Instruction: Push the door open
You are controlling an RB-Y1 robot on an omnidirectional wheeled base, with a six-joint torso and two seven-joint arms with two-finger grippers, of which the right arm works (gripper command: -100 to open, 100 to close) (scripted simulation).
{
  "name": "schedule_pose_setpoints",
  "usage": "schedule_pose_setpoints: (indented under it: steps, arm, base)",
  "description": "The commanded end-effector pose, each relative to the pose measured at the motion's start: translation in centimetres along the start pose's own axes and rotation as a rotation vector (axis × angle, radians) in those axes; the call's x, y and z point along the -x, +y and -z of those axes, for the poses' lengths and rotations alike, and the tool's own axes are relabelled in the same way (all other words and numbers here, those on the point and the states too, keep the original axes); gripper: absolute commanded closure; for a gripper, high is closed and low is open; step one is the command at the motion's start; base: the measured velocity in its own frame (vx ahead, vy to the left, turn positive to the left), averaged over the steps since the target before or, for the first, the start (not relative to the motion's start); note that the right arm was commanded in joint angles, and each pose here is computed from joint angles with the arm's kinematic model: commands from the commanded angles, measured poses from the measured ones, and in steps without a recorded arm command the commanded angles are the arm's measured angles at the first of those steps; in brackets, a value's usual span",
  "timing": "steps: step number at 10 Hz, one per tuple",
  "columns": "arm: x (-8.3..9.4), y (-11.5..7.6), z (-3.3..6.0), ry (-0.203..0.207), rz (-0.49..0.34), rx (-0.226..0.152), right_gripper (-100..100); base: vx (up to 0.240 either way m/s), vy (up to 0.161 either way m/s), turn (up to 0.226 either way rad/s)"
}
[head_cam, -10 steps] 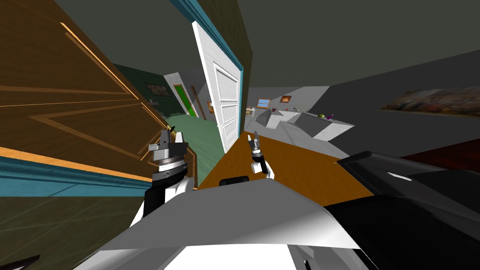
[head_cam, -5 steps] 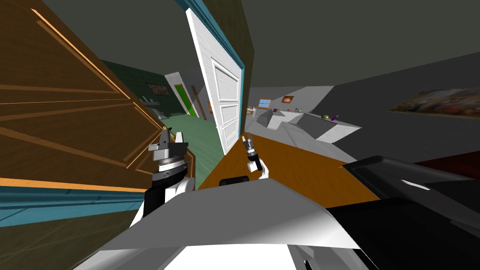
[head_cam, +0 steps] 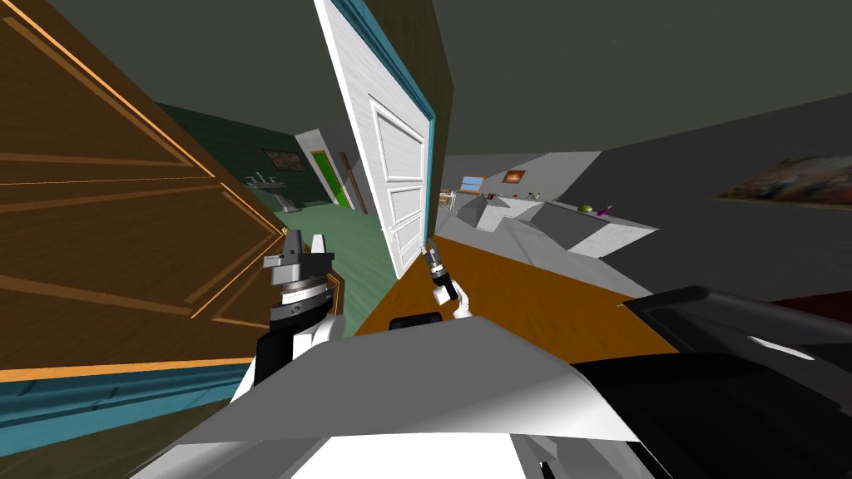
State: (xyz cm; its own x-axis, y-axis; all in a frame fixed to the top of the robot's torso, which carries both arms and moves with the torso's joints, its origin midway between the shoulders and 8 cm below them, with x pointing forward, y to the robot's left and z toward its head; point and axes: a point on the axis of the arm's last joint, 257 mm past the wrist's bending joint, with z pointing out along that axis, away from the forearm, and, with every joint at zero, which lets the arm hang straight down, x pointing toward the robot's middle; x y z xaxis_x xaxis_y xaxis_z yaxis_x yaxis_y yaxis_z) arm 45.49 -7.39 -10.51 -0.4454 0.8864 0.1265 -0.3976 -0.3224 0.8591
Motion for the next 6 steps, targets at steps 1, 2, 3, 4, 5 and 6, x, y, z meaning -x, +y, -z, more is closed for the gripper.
schedule_pose_setpoints:
  steps: [1,2,3,4,5,6]
  arm:
    - [-1.7,-1.6,-0.59,0.033,-0.021,-0.037,-100]
    - [-2.2,-2.3,-0.71,0.044,-0.028,-0.050,-100]
    - [-3.2,-3.6,-0.91,0.068,-0.039,-0.076,-100]
    - [-3.2,-3.6,-0.91,0.068,-0.039,-0.076,-100]
    - [-3.7,-4.2,-0.99,0.080,-0.045,-0.089,-100]
    - [-4.7,-5.5,-1.10,0.104,-0.054,-0.116,-100]
  base:
    - [0.128,-0.025,0.025]
    - [0.139,-0.026,0.028]
    - [0.144,-0.043,0.032]
    - [0.113,-0.051,0.013]
    - [0.082,-0.036,0.013]
    - [0.118,-0.043,0.026]
